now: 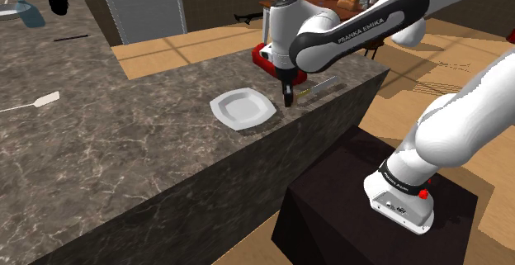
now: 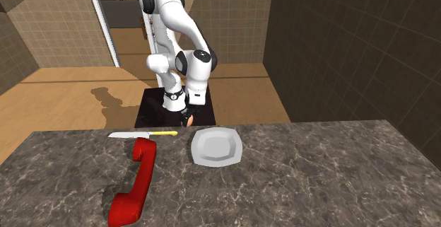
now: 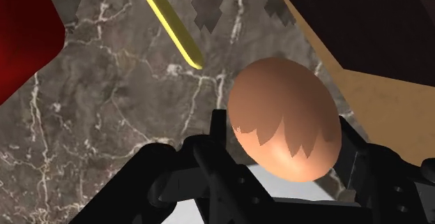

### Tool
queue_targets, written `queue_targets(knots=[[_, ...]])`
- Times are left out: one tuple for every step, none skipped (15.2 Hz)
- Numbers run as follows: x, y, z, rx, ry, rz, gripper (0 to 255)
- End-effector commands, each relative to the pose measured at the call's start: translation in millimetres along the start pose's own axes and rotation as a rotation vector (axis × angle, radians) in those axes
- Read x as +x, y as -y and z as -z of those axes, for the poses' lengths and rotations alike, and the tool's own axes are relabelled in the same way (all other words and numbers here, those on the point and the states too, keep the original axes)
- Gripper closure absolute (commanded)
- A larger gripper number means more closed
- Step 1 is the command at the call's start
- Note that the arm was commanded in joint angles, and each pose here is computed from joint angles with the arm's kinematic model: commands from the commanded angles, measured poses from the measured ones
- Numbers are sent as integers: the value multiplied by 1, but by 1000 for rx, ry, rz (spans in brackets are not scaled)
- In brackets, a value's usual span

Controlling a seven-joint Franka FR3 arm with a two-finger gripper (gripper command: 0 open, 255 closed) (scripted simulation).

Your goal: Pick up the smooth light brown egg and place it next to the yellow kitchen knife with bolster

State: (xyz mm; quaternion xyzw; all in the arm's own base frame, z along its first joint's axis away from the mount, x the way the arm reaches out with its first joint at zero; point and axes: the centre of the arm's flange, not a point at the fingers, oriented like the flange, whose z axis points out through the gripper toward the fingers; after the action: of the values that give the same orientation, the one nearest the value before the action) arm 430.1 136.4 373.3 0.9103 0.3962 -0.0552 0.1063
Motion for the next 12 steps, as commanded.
queue_targets(knots=[[2,2,-11,0,-1,0,255],[3,3,-16,0,-1,0,255],[4,4,-21,0,-1,0,255],[4,5,-26,0,-1,0,255],[5,5,-31,0,-1,0,255],[6,6,-36,0,-1,0,255],[8,7,-43,0,-1,0,255],[8,7,-43,0,-1,0,255],[8,7,-43,0,-1,0,255],[8,7,-43,0,-1,0,255],[8,7,-43,0,-1,0,255],[8,7,-43,0,-1,0,255]])
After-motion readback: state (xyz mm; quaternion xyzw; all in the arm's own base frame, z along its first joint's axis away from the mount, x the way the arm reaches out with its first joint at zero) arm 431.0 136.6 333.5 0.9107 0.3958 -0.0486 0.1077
